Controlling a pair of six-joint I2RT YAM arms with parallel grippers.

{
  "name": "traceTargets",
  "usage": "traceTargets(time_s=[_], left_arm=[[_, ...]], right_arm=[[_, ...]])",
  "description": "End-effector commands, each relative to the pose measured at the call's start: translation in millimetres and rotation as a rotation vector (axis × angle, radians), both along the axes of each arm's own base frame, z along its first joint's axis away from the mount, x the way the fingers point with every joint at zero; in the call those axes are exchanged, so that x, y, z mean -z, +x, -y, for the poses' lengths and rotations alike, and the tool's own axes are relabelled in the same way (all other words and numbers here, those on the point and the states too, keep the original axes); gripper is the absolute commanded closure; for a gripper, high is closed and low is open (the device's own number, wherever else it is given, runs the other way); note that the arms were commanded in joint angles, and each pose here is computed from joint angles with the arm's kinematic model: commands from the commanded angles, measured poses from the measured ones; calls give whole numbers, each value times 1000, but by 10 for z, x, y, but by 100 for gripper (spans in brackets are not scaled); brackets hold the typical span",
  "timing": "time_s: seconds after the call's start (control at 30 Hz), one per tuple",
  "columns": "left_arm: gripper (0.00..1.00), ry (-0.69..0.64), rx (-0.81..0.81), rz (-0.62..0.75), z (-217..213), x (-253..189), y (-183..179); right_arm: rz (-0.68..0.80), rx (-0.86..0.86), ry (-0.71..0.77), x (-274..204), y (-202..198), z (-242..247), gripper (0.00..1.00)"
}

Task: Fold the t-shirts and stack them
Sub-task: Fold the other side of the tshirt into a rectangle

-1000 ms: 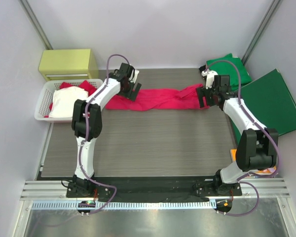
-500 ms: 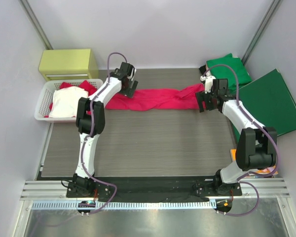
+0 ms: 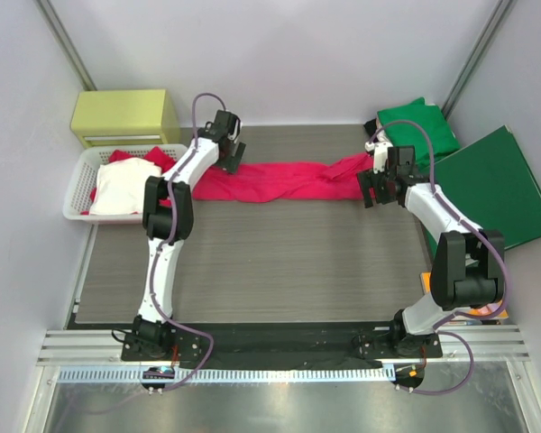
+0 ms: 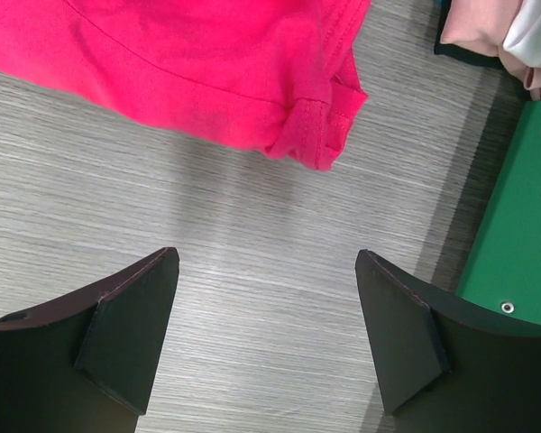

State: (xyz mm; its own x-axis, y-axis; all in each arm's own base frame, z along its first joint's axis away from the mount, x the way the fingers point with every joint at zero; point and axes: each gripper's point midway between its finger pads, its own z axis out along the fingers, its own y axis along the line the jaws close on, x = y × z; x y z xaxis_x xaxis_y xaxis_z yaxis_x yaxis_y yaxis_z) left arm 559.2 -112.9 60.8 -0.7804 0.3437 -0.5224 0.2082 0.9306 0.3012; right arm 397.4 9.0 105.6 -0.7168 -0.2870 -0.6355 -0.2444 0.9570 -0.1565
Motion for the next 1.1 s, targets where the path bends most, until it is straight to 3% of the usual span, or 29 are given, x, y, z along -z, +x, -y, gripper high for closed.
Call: traceTargets(time_s=[0.0, 0.27, 0.5, 0.77, 1.07], left_arm=[[11, 1, -17, 94, -64, -358, 106], [11, -51, 5, 203, -67, -846, -87], [11, 10, 10, 243, -188, -1040, -137], [11, -141, 18, 55, 70, -539, -451], [11, -123, 26, -12, 147, -284, -387]], right_arm=[[56, 1, -13, -118, 70, 22, 15], [41, -6, 11, -35, 34, -22, 15], [39, -11, 20, -32, 6, -44, 15], [53, -7, 6, -71, 20, -14, 15], [39, -7, -11, 8, 19, 9, 15]])
